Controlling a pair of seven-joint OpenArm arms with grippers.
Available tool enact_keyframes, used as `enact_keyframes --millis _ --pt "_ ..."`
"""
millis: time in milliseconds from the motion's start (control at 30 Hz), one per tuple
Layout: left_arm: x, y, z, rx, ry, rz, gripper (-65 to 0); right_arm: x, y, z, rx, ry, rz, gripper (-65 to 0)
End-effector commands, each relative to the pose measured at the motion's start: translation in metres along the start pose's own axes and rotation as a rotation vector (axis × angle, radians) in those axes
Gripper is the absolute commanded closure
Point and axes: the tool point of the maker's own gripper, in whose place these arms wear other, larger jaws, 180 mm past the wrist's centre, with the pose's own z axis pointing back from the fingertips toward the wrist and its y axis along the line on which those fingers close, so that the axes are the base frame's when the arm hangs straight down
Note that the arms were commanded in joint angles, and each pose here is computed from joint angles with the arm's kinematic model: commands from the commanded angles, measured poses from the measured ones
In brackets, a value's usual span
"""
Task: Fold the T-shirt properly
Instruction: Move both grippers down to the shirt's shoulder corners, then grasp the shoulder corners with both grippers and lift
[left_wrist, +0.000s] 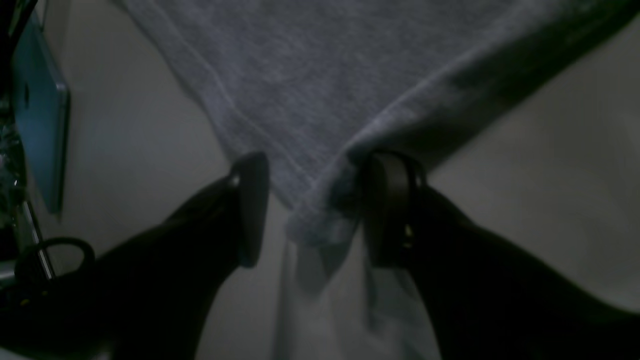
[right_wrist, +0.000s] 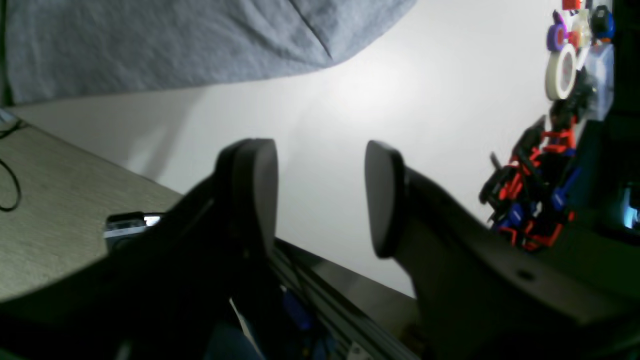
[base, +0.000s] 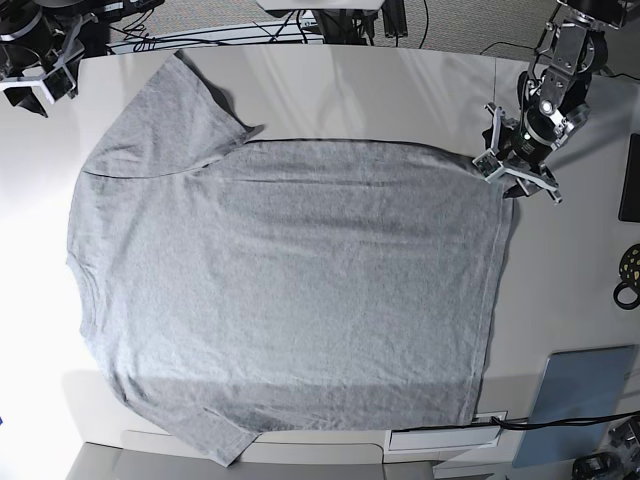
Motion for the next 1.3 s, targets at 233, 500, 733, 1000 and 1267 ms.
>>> enact_keyframes --millis 233,500,733,1000,1267 --pt "-0.03 -0.032 0.003 -0.146 0.115 -0.056 0.0 0.001 0.012 0.002 0.08 -0.013 0.334 -28.3" --pt "-0.027 -0.031 0.003 -0.135 0.102 -0.05 0.0 0.011 0.028 -0.01 0.093 -0.042 0.555 -28.3" --pt "-0.026 -0.033 0.002 -0.137 0.1 -0.047 0.0 0.02 0.055 -0.055 0.101 -0.058 0.619 -28.3" --pt "-0.025 -0.032 0.002 -0.137 0.099 -0.046 0.0 0.008 0.078 -0.097 0.167 -0.044 0.589 -28.3" --pt "-0.025 -0.032 0.002 -0.137 0.098 -0.046 0.0 0.007 0.095 -0.12 0.215 -0.047 0.578 -28.3"
